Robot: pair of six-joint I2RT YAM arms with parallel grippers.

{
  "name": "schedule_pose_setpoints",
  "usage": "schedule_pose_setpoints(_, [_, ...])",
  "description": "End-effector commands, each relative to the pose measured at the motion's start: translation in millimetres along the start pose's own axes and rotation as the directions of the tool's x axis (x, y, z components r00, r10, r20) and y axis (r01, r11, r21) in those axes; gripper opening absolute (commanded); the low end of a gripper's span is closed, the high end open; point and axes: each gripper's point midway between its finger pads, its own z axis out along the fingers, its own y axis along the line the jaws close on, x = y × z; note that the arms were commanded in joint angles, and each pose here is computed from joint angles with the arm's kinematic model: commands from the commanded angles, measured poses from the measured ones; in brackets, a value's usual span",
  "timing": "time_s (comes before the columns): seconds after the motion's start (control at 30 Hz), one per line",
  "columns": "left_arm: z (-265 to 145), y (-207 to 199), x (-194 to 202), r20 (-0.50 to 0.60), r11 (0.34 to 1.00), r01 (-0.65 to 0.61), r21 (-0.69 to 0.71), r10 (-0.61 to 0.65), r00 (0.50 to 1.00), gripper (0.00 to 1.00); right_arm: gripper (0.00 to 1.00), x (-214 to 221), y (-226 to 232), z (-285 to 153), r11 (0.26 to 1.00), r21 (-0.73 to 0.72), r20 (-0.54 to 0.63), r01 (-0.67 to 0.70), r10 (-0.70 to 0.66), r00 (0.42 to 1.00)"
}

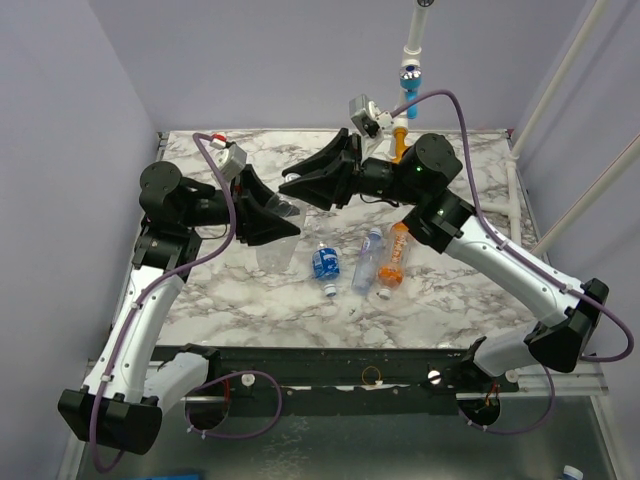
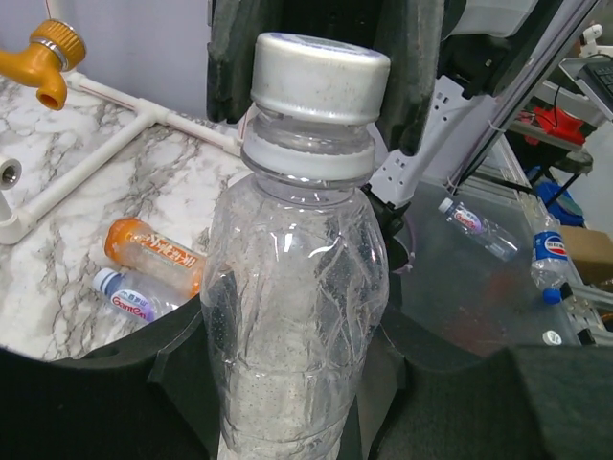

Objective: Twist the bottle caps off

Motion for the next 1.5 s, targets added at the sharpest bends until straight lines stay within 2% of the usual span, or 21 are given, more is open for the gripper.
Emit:
schedule_pose_setpoints(0.0, [-0.1, 2.7, -14.4, 0.033, 0.999, 0.009, -0.031, -0.008, 0.999, 0.09, 0.53, 5.2, -4.6, 2.5, 0.999, 0.033, -0.025, -0.017, 0.017, 1.000])
schedule_pose_setpoints(0.03, [-0.1, 5.9, -14.4, 0.039, 0.999, 0.000, -0.047, 0.002, 0.999, 0.09, 0.62, 2.4, -20.8, 1.5, 0.991, 0.129, -0.011, -0.021, 0.023, 1.000])
schedule_pose_setpoints(0.07, [-0.1, 10.2, -13.9, 0.045, 0.998, -0.004, -0.066, 0.007, 0.999, 0.08, 0.81, -1.8, -33.9, 0.3, 0.978, 0.206, 0.001, -0.024, 0.024, 1.000])
schedule_pose_setpoints(0.17, [-1.3, 32.6, -14.2, 0.070, 0.985, -0.016, -0.175, 0.028, 0.997, 0.08, 0.99, -13.0, -67.4, -8.8, 0.913, 0.405, 0.036, -0.039, 0.027, 0.999])
schedule_pose_setpoints(0.23, [-3.5, 47.6, -14.6, 0.081, 0.969, -0.018, -0.245, 0.039, 0.996, 0.09, 0.99, -18.5, -75.8, -13.7, 0.884, 0.464, 0.058, -0.049, 0.025, 0.998])
schedule_pose_setpoints(0.4, [-14.1, 81.9, -13.4, 0.098, 0.907, -0.053, -0.418, 0.103, 0.990, 0.08, 0.82, -22.7, -91.3, -7.9, 0.825, 0.562, 0.060, -0.060, 0.032, 0.998])
schedule_pose_setpoints(0.43, [-16.3, 87.3, -13.6, 0.101, 0.894, -0.055, -0.445, 0.111, 0.989, 0.07, 0.80, -12.0, -95.1, -4.7, 0.813, 0.580, 0.021, -0.053, 0.050, 0.999])
schedule_pose_setpoints(0.57, [-22.3, 98.1, -13.3, 0.097, 0.860, -0.069, -0.505, 0.136, 0.986, 0.07, 0.77, 0.2, -100.9, 9.8, 0.807, 0.589, -0.021, -0.042, 0.067, 0.997])
schedule_pose_setpoints(0.77, [-22.2, 96.5, -13.1, 0.096, 0.862, -0.068, -0.502, 0.134, 0.986, 0.07, 0.71, 9.4, -100.9, 22.2, 0.825, 0.562, -0.036, -0.061, 0.097, 0.995])
schedule_pose_setpoints(0.87, [-22.4, 96.3, -13.7, 0.096, 0.861, -0.071, -0.504, 0.138, 0.986, 0.07, 0.64, 10.4, -99.5, 25.2, 0.834, 0.548, -0.032, -0.069, 0.103, 0.994])
schedule_pose_setpoints(1.07, [-21.4, 95.6, -10.9, 0.096, 0.866, -0.064, -0.496, 0.127, 0.987, 0.07, 0.40, 11.2, -96.5, 27.8, 0.845, 0.529, -0.022, -0.080, 0.108, 0.994])
schedule_pose_setpoints(1.33, [-18.6, 91.1, -5.9, 0.083, 0.881, -0.072, -0.468, 0.125, 0.989, 0.07, 0.21, 8.1, -84.7, 30.1, 0.878, 0.472, -0.017, -0.077, 0.096, 0.995])
schedule_pose_setpoints(1.47, [-15.3, 84.5, 1.7, 0.071, 0.903, -0.047, -0.428, 0.086, 0.994, 0.08, 0.06, 0.1, -70.2, 30.0, 0.912, 0.407, 0.000, -0.052, 0.057, 0.998])
